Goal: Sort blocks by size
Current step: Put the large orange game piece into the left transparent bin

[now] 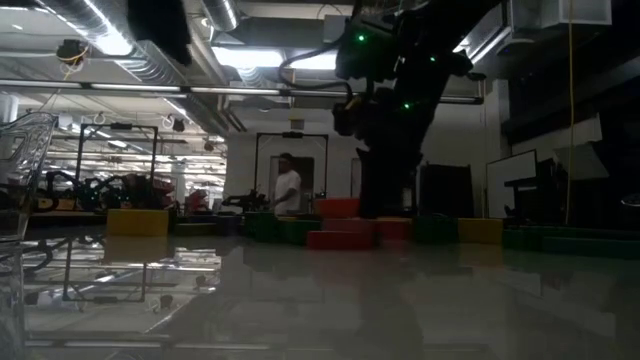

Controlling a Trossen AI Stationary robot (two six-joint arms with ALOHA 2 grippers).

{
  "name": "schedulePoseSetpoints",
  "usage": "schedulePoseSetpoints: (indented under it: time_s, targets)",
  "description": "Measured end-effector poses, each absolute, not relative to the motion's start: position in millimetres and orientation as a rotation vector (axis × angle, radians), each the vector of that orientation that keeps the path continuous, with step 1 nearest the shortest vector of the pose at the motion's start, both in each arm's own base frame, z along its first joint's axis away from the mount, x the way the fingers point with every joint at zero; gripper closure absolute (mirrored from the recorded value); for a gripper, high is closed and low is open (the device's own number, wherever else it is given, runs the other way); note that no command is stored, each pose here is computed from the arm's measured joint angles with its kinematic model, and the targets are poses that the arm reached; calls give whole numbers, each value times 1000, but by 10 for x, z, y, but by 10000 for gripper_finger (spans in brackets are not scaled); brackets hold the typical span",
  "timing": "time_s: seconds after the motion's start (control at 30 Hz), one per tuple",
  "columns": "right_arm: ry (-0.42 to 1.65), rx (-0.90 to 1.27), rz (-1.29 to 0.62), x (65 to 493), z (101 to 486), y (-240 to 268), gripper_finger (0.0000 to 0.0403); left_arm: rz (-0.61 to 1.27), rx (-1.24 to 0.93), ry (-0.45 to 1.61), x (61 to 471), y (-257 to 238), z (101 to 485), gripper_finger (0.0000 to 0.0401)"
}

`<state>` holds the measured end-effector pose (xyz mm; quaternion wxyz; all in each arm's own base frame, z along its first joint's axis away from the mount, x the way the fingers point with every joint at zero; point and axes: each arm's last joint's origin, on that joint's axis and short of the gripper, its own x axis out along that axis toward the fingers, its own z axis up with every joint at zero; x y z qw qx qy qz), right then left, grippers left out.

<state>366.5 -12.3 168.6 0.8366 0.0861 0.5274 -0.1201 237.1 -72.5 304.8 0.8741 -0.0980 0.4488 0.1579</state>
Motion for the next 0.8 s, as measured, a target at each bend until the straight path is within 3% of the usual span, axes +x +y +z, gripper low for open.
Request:
schedulePoseSetpoints:
  time_s: [0.43,0.8]
  targets:
    - [1093,282,-101,3702,1712,-79,178,230,354,978,3080,-929,2372,223]
    - [1061,371,43,3739,1747,-36,178,253,577,974,3458,-1028,1803,223]
